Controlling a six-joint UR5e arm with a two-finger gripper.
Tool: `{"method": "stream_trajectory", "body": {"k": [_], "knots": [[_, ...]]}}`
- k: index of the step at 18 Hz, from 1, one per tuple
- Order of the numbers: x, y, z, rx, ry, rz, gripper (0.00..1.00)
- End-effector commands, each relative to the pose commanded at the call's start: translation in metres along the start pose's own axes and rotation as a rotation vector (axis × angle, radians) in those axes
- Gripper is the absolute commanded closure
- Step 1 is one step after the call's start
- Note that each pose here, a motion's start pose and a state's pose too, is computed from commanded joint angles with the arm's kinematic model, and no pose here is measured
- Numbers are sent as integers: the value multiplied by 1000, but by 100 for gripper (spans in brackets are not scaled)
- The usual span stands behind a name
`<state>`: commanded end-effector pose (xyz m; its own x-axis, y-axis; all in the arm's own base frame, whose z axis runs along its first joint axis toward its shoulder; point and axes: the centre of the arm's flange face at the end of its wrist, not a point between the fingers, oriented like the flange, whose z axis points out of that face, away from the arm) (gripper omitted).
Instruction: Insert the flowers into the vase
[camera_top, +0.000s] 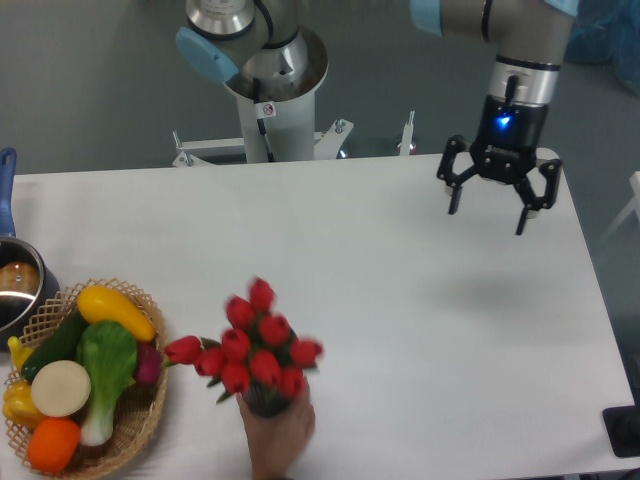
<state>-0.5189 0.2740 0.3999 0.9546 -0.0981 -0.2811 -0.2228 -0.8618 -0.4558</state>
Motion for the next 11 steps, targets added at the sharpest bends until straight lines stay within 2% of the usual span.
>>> {"method": "stream_trajectory", "body": {"k": [3, 6, 11], "knots": [[-5, 14, 0, -141, -9, 12, 0], [-11, 20, 4, -229, 4, 14, 0], [-21, -13, 13, -400, 88, 76, 0]]}}
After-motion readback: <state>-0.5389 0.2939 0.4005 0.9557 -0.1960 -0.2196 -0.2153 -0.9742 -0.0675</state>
